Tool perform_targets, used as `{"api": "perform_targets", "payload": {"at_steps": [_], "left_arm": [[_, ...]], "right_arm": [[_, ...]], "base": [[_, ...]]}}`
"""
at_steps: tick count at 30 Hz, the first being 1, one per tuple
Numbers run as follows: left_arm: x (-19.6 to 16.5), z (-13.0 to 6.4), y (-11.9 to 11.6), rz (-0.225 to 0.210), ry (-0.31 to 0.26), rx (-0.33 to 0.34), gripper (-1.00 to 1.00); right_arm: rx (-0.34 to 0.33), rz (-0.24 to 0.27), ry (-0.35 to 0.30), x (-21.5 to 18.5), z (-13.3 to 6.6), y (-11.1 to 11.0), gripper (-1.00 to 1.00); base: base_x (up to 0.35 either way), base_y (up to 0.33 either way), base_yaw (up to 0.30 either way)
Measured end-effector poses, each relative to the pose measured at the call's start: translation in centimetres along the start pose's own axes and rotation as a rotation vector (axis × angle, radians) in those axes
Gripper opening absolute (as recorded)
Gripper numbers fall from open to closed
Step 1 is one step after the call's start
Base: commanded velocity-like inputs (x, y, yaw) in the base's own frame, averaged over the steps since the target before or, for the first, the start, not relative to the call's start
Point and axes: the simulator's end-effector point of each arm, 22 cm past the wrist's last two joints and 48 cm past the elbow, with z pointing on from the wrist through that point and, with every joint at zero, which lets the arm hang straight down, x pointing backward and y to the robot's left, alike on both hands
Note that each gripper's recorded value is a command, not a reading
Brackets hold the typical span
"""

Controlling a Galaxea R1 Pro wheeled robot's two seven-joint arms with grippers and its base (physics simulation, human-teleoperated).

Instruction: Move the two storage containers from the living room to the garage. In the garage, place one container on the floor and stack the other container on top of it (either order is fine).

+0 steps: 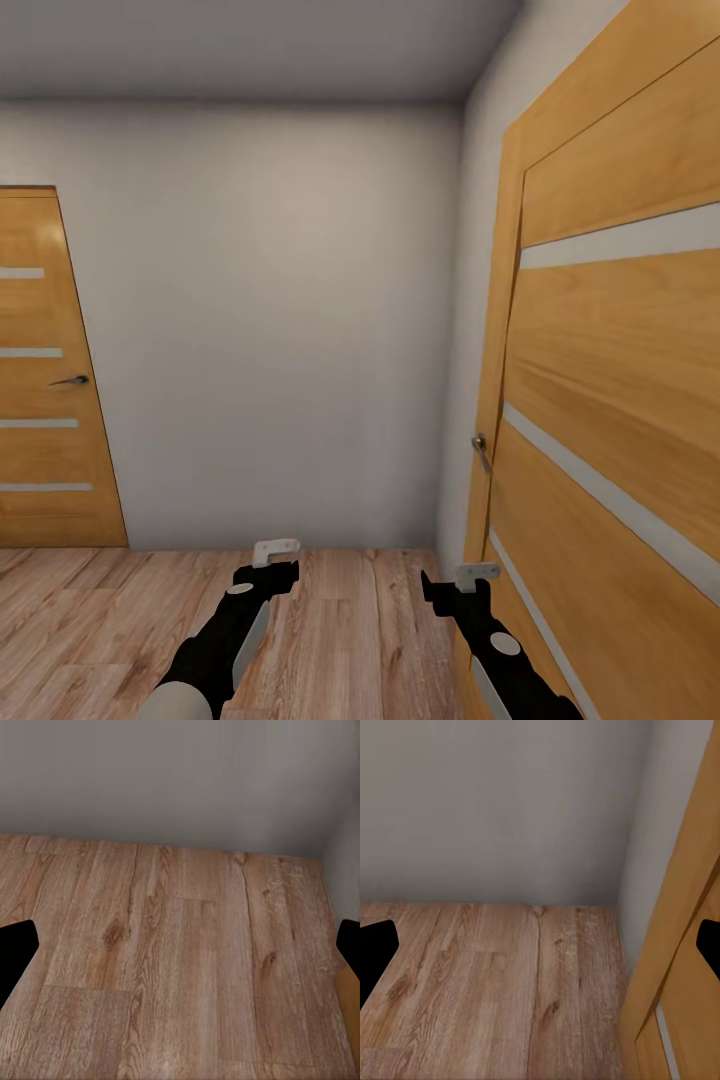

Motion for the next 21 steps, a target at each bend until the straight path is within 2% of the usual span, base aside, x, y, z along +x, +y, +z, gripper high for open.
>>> {"api": "perform_targets", "payload": {"at_steps": [6, 16, 21], "left_arm": [[-0.01, -0.02, 0.0, 0.0, 0.0, 0.0, 1.0], [-0.02, -0.06, 0.01, 0.001, -0.001, 0.0, 1.0], [0.0, -0.01, 0.0, 0.001, 0.0, 0.0, 1.0]], "right_arm": [[0.0, 0.0, 0.0, 0.0, -0.02, 0.0, 1.0], [0.0, 0.0, -0.001, -0.03, -0.05, 0.01, 1.0], [0.0, 0.0, 0.0, 0.0, -0.01, 0.0, 1.0]], "base": [[0.032, 0.0, 0.0], [0.286, 0.0, 0.0], [0.073, 0.0, 0.0]]}}
